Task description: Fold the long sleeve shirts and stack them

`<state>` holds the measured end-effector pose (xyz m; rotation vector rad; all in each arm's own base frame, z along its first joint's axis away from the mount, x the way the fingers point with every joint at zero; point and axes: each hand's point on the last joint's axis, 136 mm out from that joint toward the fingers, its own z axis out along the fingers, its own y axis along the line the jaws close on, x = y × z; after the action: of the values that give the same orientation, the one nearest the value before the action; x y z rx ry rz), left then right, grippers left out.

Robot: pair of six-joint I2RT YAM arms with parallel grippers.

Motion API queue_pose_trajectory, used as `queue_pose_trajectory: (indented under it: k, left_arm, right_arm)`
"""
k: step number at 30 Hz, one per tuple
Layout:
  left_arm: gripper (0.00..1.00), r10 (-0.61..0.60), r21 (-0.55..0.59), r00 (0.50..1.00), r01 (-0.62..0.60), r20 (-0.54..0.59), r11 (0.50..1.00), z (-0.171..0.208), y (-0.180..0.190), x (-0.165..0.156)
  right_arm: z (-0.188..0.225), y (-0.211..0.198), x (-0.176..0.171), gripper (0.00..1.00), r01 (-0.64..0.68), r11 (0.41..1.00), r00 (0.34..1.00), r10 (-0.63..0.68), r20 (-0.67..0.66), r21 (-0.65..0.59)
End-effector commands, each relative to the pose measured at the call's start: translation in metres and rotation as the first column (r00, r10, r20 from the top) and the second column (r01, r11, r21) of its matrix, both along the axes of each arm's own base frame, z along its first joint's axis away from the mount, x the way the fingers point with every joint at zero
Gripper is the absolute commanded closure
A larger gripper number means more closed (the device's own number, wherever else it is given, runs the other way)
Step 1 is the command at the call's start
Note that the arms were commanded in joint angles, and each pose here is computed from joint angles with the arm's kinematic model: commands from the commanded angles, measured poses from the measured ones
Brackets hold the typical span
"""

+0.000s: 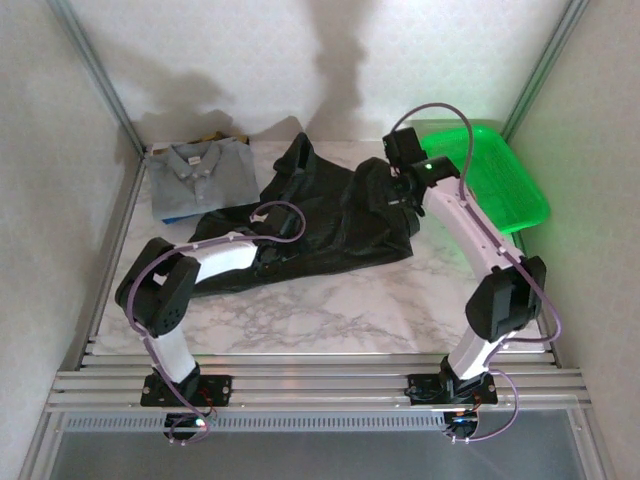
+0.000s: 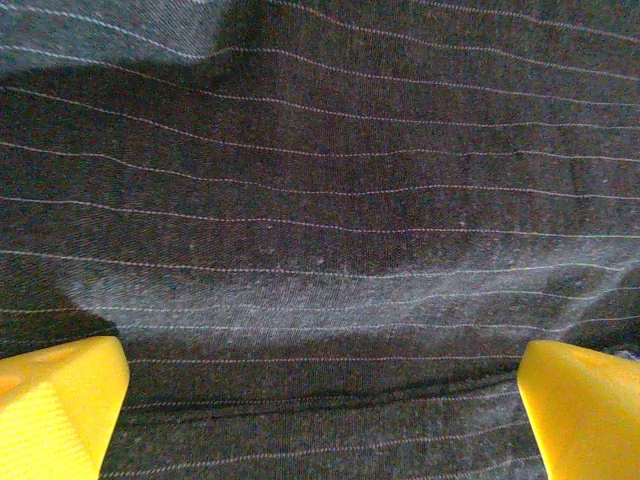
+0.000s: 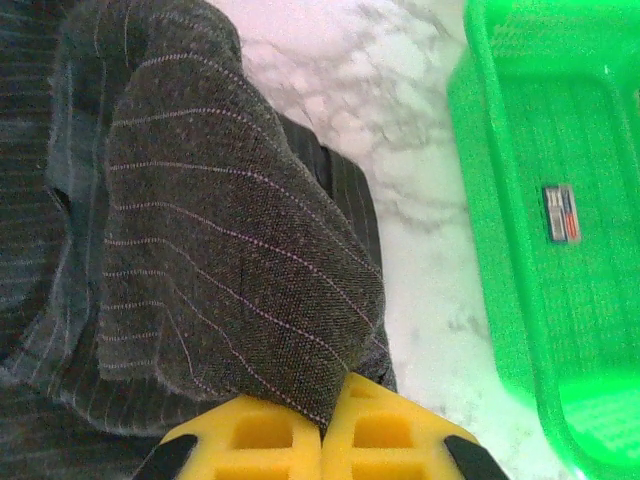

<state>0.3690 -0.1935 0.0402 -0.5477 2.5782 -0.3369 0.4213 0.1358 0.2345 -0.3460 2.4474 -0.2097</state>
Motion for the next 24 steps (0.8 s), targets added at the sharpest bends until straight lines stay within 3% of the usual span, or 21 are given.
queue_pose_trajectory:
  k: [1,8,14,19,24]
  left_arm:
    - [0.01,0.027,-0.033,0.999,-0.025,0.038,0.999,0.033,0.004,0.005]
    - [0.01,0.034,-0.135,0.995,-0.021,0.097,0.991,0.085,-0.004,0.016]
    - [0.0,0.108,-0.233,0.985,-0.074,0.136,0.97,0.118,0.008,0.013]
    - [0.0,0.158,-0.257,0.975,-0.114,0.158,0.96,0.136,0.027,0.004]
    - [0.0,0.209,-0.254,0.963,-0.162,0.169,0.954,0.145,0.052,-0.006]
  right_arm:
    - [0.014,0.022,0.016,0.98,-0.081,0.995,0.995,0.084,0.053,-0.061]
    - [0.007,0.068,0.033,0.97,-0.181,0.978,0.98,0.188,0.069,-0.101]
    - [-0.014,0.103,0.019,0.97,-0.299,0.943,0.952,0.306,0.028,-0.149]
    - [-0.026,0.129,-0.019,0.94,-0.325,0.946,0.942,0.325,-0.083,0.014]
    - [-0.049,0.174,-0.077,0.91,-0.372,0.911,0.884,0.406,-0.231,0.18]
